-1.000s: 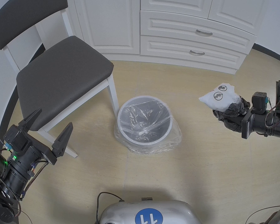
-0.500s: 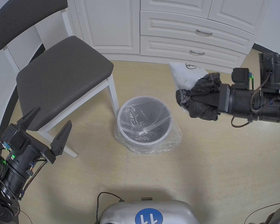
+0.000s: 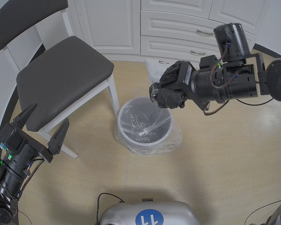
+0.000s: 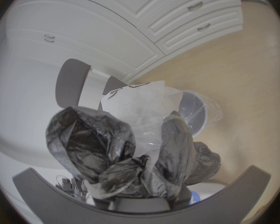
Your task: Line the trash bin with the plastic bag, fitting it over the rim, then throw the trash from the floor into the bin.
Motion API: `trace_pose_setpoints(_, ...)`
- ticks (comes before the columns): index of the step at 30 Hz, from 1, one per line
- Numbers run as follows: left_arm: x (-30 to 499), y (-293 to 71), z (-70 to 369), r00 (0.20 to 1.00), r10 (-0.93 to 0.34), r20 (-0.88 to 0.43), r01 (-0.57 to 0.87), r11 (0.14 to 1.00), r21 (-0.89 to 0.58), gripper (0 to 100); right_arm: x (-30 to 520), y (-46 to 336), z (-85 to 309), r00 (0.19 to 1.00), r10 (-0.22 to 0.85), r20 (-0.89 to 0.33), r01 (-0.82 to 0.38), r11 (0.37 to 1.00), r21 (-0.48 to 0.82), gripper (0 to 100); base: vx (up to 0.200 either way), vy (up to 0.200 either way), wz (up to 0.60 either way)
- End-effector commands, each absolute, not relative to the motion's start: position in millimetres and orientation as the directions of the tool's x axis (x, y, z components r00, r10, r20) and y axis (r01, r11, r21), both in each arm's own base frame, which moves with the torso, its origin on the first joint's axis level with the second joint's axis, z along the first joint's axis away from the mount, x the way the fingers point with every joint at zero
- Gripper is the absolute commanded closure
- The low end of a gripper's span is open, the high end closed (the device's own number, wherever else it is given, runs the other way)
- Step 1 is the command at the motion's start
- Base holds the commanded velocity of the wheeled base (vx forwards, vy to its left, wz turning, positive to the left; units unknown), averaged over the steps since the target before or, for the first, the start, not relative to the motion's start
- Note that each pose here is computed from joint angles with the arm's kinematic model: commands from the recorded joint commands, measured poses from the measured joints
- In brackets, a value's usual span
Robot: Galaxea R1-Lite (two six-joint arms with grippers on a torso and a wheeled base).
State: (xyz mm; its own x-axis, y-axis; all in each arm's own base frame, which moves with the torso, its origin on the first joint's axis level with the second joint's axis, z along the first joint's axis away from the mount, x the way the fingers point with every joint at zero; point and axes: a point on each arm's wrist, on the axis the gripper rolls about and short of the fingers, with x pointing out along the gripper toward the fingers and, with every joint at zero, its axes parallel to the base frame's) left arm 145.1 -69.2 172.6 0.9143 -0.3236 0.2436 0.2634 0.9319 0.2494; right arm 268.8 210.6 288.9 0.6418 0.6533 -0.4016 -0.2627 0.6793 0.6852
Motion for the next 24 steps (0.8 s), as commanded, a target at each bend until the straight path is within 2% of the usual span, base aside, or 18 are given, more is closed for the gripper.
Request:
trace_pose_setpoints(1,143.8,-68.3,175.2,0.912,-0.32,0.258,0.255,0.932,0.257,0,318.9,260.3,253.1,0.574,0.582,-0.576,-0.021,0.714,0.7,100,0.0,0.0,0.0)
trace_pose_setpoints(11,144.0,-67.9,175.2,0.913,-0.318,0.258,0.252,0.933,0.258,0,344.3,279.3,212.2,0.55,0.529,-0.646,0.052,0.75,0.659,100,0.0,0.0,0.0)
trace_pose_setpoints(12,143.9,-67.8,174.9,0.913,-0.318,0.256,0.252,0.933,0.259,0,354.5,282.7,189.4,0.534,0.496,-0.685,0.086,0.774,0.627,100,0.0,0.0,0.0)
trace_pose_setpoints(14,143.8,-67.5,174.6,0.913,-0.318,0.255,0.252,0.932,0.259,0,358.0,284.6,179.6,0.523,0.485,-0.701,0.096,0.783,0.614,100,0.0,0.0,0.0)
trace_pose_setpoints(24,143.6,-67.2,173.9,0.914,-0.317,0.252,0.252,0.932,0.26,0,369.7,290.0,149.6,0.5,0.458,-0.735,0.121,0.803,0.583,100,0.0,0.0,0.0)
